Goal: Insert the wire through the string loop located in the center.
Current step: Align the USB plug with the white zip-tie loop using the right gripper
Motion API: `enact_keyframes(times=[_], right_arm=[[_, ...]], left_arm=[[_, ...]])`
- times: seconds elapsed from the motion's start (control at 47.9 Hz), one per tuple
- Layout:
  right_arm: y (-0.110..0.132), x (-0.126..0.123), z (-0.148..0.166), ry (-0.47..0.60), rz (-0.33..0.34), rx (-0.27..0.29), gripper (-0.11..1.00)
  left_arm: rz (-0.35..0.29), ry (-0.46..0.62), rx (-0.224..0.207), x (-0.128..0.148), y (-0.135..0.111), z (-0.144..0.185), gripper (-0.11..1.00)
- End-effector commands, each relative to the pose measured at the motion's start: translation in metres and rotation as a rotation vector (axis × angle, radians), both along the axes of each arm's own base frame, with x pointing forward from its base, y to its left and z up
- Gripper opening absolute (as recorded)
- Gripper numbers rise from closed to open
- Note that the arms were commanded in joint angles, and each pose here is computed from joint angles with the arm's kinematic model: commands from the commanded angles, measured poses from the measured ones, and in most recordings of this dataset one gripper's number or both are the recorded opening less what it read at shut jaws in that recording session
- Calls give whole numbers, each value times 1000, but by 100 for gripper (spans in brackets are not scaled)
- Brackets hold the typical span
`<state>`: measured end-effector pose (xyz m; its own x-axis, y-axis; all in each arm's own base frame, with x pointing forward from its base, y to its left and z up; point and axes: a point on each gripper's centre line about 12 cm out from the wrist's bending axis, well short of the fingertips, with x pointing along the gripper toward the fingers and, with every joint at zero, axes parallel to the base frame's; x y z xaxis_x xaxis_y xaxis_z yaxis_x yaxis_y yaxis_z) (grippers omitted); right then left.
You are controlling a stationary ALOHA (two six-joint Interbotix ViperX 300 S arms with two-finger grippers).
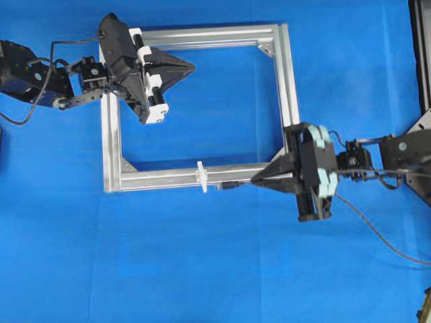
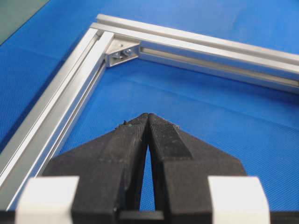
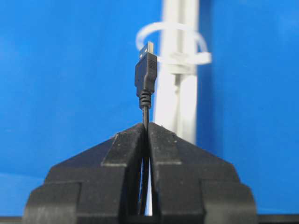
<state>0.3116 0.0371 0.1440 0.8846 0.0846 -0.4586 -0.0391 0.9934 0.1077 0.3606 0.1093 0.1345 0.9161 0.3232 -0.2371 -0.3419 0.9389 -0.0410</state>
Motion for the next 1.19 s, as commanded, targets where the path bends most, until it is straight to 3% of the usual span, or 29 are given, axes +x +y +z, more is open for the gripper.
enact_keyframes(times=[0.0, 1.17], right_arm=[[-6, 2, 5, -31, -20, 2, -2], [-11, 4, 3, -34, -38, 1, -2]], left_arm=[[-2, -49, 15, 1, 0, 16, 0], [-2, -50, 15, 2, 0, 17, 0]])
